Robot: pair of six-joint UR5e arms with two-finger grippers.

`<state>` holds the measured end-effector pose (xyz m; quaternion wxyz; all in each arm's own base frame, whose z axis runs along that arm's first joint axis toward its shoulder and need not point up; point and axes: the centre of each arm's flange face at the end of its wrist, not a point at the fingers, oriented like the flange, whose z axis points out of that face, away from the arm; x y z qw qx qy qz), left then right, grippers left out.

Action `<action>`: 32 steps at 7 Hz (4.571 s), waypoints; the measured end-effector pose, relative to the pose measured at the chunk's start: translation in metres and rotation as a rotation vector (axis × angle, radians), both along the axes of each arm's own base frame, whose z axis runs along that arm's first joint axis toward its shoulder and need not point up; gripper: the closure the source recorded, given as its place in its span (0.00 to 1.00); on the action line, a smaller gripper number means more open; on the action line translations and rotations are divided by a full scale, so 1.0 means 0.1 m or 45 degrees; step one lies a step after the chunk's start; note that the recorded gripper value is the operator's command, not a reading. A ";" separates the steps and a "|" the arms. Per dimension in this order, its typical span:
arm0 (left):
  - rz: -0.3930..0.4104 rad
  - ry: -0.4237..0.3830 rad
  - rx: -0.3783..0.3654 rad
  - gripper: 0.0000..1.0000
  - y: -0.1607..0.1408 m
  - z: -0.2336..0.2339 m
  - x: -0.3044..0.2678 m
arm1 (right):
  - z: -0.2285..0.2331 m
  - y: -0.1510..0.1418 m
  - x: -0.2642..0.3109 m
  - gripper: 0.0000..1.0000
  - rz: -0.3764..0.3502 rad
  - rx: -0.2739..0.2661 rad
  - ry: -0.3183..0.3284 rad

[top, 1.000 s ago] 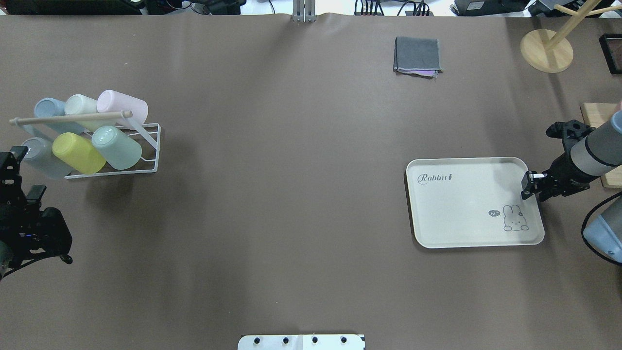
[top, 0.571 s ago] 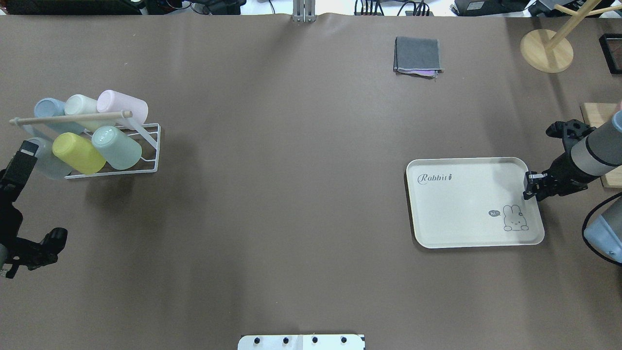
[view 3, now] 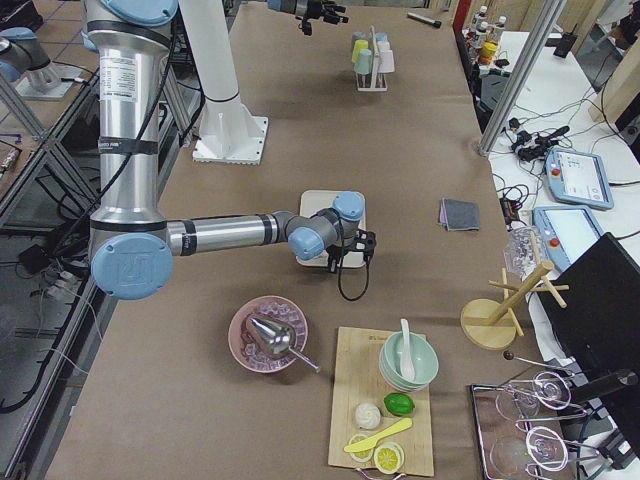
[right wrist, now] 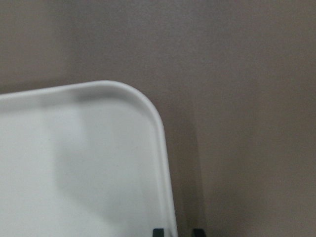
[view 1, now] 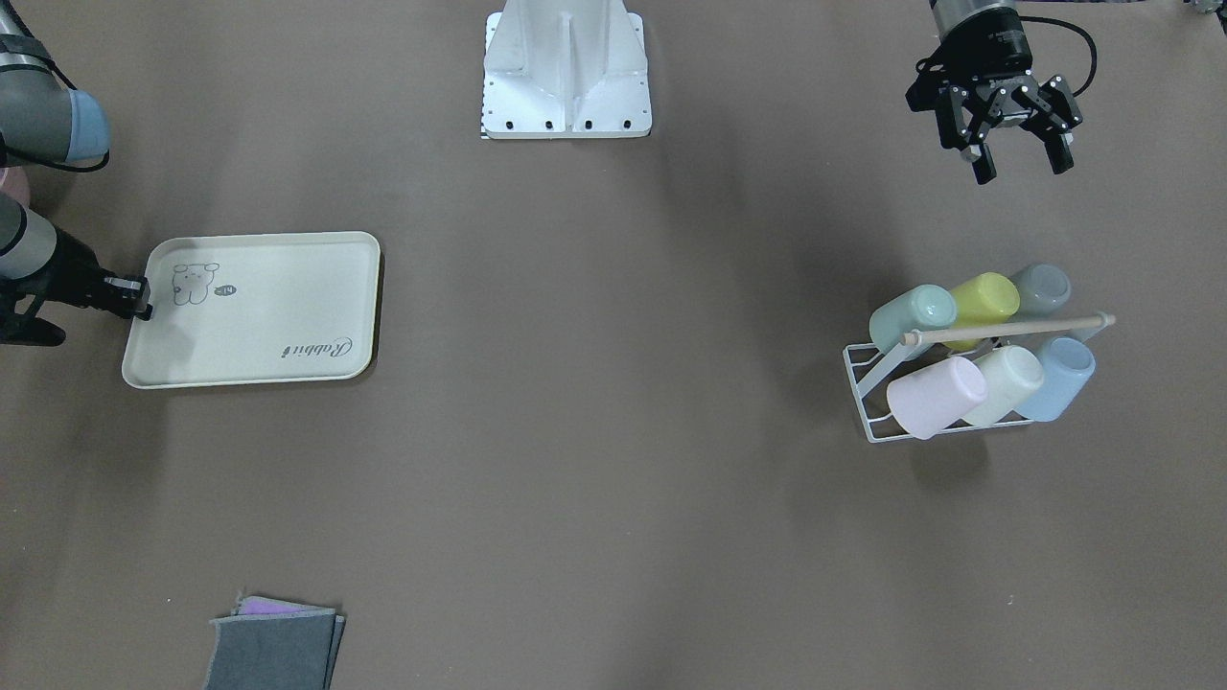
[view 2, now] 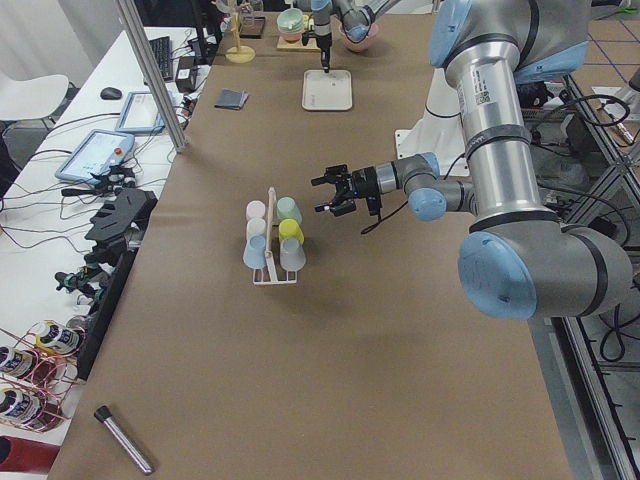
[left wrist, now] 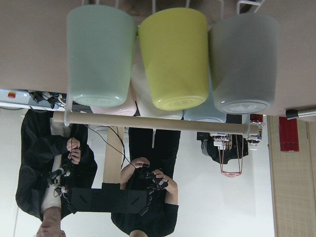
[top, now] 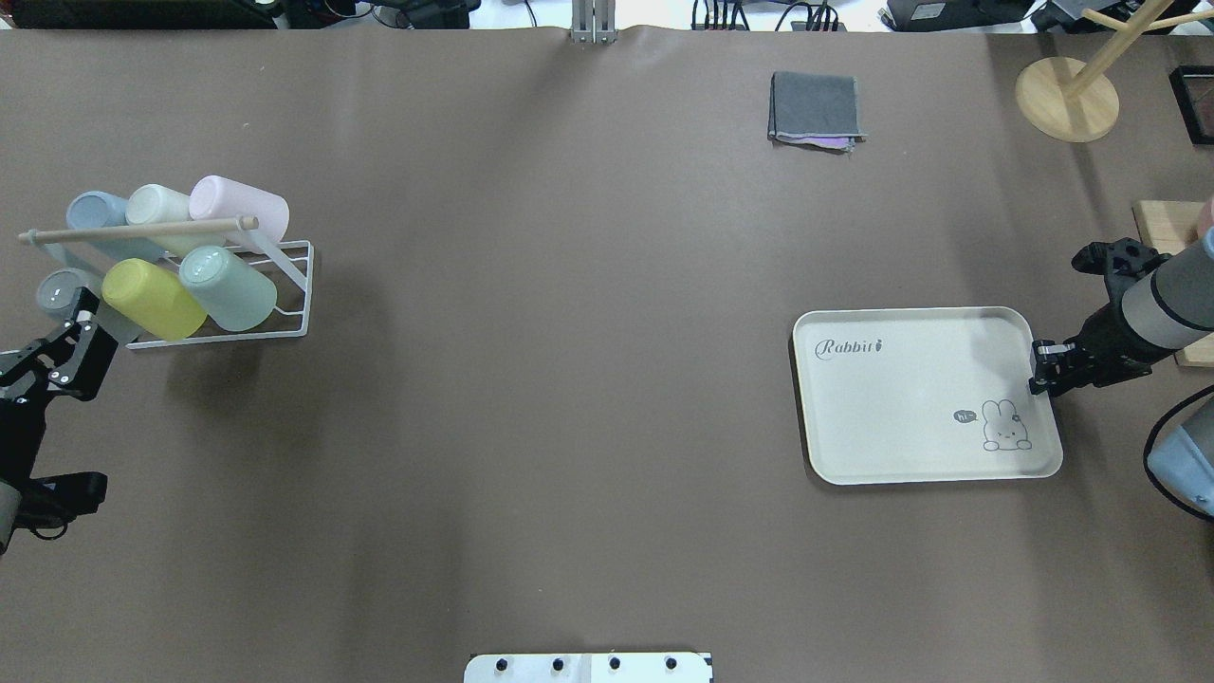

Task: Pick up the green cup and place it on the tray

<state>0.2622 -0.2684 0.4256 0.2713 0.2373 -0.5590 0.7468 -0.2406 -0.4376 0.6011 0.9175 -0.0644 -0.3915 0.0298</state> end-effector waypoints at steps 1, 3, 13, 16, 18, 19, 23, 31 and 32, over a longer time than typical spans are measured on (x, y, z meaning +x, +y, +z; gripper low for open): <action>0.041 -0.111 0.009 0.02 0.02 0.14 0.19 | 0.01 0.01 0.01 0.82 0.000 0.001 0.000; 0.067 -0.114 0.011 0.02 0.04 0.39 0.74 | 0.02 0.01 0.01 0.95 0.002 0.000 0.001; 0.047 0.209 0.010 0.02 0.03 0.35 1.84 | -0.64 -0.12 0.16 1.00 0.004 0.044 -0.185; 0.041 0.203 0.010 0.02 0.04 0.53 1.54 | -1.15 -0.40 0.09 1.00 0.045 0.054 -0.283; 0.040 0.204 0.010 0.02 0.04 0.54 1.51 | -1.56 -0.57 -0.03 1.00 0.050 0.072 -0.352; 0.041 0.207 0.008 0.02 0.04 0.54 1.52 | -1.80 -0.65 -0.11 1.00 0.053 0.084 -0.387; 0.034 0.223 -0.001 0.02 -0.01 0.50 1.55 | -2.55 -0.67 -0.89 1.00 -0.037 0.165 -0.449; -0.048 0.222 -0.015 0.02 -0.36 0.56 1.61 | -3.15 -0.65 -2.31 1.00 -0.061 0.125 -0.413; -0.050 0.224 -0.021 0.02 -0.39 0.57 1.62 | -3.16 -0.58 -2.43 1.00 -0.068 0.133 -0.406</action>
